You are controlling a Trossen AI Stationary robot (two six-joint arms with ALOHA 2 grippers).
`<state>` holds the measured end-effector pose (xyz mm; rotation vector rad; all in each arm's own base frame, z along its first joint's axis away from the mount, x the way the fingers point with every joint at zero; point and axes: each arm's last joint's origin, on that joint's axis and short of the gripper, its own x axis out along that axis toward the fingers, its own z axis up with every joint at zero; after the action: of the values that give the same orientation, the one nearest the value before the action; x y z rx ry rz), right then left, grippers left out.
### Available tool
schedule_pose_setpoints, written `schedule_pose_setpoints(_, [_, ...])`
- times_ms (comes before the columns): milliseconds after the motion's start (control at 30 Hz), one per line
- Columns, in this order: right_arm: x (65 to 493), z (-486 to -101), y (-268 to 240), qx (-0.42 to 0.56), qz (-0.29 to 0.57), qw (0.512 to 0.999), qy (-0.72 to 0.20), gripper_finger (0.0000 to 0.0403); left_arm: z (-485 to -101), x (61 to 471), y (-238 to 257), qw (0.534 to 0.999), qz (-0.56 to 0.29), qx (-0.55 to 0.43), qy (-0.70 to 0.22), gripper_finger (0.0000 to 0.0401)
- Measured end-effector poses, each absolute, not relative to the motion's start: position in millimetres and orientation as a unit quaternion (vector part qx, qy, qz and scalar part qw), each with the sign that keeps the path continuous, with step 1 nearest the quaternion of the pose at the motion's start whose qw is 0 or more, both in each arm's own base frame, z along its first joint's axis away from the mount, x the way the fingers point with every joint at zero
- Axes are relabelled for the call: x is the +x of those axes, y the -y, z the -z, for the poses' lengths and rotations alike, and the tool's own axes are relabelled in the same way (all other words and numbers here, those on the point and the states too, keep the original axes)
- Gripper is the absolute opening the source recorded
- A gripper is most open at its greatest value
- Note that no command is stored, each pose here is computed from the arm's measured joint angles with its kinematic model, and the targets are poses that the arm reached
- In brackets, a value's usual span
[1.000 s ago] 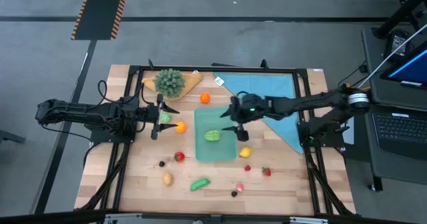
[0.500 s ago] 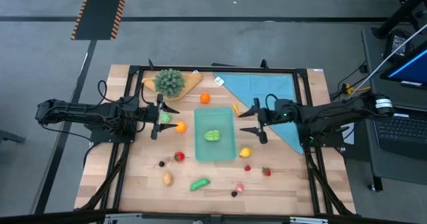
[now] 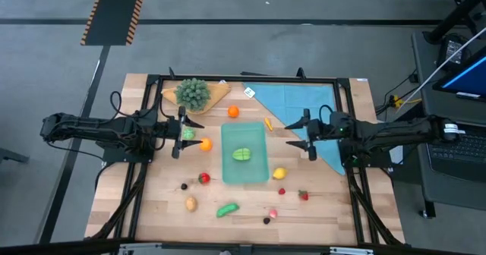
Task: Pick and placing Produce into tupperware
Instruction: Put the orange into the bin
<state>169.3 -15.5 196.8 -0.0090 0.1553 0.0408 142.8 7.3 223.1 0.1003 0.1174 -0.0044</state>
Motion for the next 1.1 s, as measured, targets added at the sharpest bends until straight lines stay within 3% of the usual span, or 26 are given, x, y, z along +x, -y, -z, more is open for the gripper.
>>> schedule_pose_setpoints(333, [169.0,-196.8,15.5,0.009,-0.019,0.997,-0.078,0.0267,-222.6,142.7,-7.3,0.997,0.002,0.047,-0.061,0.0243])
schedule_pose_setpoints(567, [169.4,-199.0,16.4,0.006,-0.004,0.998,-0.066,0.0267,-222.5,142.7,-7.3,0.998,-0.002,-0.010,-0.062,0.0243])
schedule_pose_setpoints(1100, [169.3,-198.2,16.5,0.006,-0.002,0.998,-0.070,0.0267,-223.1,142.8,-8.0,0.998,-0.014,0.002,-0.059,0.0243])
